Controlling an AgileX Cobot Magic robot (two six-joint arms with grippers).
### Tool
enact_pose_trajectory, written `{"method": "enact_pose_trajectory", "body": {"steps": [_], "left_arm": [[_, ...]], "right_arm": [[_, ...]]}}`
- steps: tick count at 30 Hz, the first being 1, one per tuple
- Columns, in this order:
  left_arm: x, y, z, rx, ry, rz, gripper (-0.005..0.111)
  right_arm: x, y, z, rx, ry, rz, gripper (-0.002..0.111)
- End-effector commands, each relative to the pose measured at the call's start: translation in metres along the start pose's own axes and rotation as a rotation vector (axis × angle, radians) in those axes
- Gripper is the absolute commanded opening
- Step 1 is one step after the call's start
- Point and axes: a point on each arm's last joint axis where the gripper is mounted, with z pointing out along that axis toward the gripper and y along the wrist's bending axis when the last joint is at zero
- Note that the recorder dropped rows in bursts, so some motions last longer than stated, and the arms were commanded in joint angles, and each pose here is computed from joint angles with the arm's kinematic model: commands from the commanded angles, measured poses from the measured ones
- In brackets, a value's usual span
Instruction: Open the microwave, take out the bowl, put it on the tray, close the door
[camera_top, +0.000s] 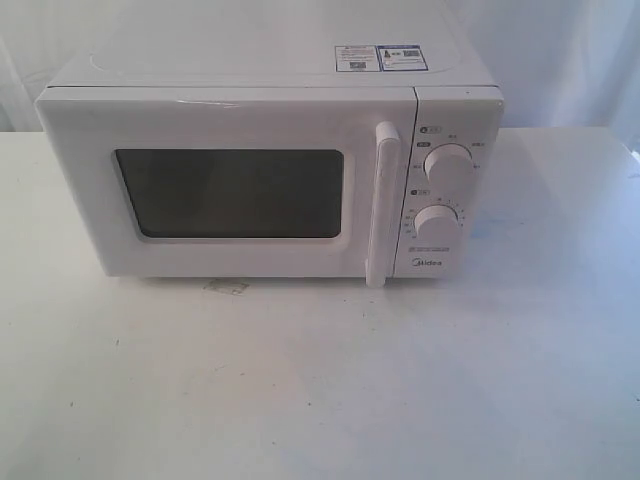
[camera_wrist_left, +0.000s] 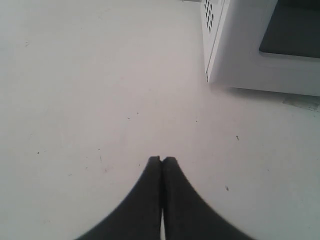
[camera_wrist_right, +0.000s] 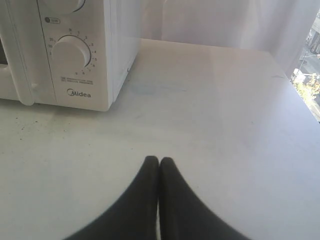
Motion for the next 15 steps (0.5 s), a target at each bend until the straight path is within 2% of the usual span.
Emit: {"method": "enact_pose_trajectory", "body": {"steps": [1, 11, 15], "left_arm": [[0.0009, 0.0002, 0.0002, -0.002, -0.002, -0.006, 0.0], [0.0009, 0.0002, 0.0002, -0.002, -0.002, -0.006, 0.0], [0.0009, 0.0002, 0.0002, -0.002, -0.002, -0.006, 0.0]], "right_arm": [[0.0017, 0.0, 0.0003, 0.0, -0.001, -0.003, 0.0], [0.0013, -0.0002, 0.0003, 0.002, -0.005, -0.026, 0.0], [-0.0038, -0.0003, 0.0002, 0.004, -0.062, -0.034, 0.0]]}}
